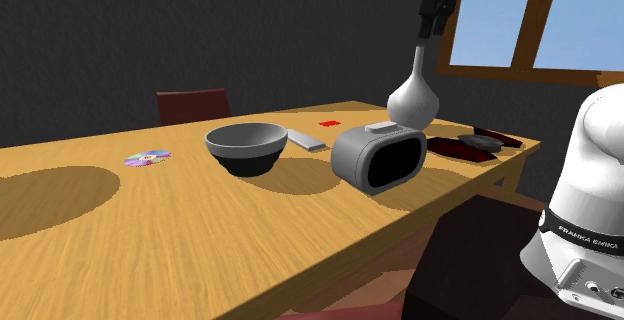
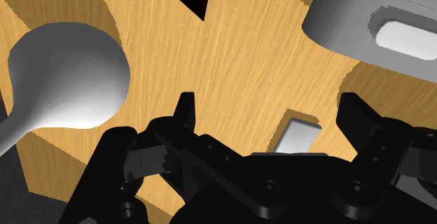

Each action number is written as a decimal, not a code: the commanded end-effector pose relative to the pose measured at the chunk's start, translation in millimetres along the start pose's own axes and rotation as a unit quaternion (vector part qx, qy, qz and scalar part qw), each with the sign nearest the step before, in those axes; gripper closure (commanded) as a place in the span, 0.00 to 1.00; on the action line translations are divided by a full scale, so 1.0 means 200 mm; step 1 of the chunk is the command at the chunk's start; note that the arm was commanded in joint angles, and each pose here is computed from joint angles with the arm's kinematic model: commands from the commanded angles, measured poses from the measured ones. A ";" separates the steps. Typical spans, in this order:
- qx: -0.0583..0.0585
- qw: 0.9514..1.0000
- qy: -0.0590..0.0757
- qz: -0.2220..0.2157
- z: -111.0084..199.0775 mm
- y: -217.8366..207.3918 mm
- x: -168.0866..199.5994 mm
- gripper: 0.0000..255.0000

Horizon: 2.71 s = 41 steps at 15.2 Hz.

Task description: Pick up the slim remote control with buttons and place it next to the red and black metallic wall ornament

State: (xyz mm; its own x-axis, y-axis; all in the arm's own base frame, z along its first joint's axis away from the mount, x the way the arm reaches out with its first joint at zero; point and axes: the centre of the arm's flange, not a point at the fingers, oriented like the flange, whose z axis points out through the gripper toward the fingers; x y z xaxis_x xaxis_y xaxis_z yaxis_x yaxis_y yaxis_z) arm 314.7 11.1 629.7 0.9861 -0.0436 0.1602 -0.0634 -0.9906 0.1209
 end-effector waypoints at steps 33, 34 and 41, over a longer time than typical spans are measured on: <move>0.043 0.987 -0.087 0.125 1.46 -0.43 1.58 0.00; 0.045 0.987 -0.089 0.129 1.50 -0.44 1.62 0.00; 0.046 0.986 -0.092 0.133 1.69 -0.47 1.65 0.00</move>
State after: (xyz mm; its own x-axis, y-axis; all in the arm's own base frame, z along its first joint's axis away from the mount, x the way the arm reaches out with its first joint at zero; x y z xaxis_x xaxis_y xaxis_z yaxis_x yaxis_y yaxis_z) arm 697.3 44.8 347.2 0.9483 -0.3174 -0.0082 -0.3173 -0.9483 0.0082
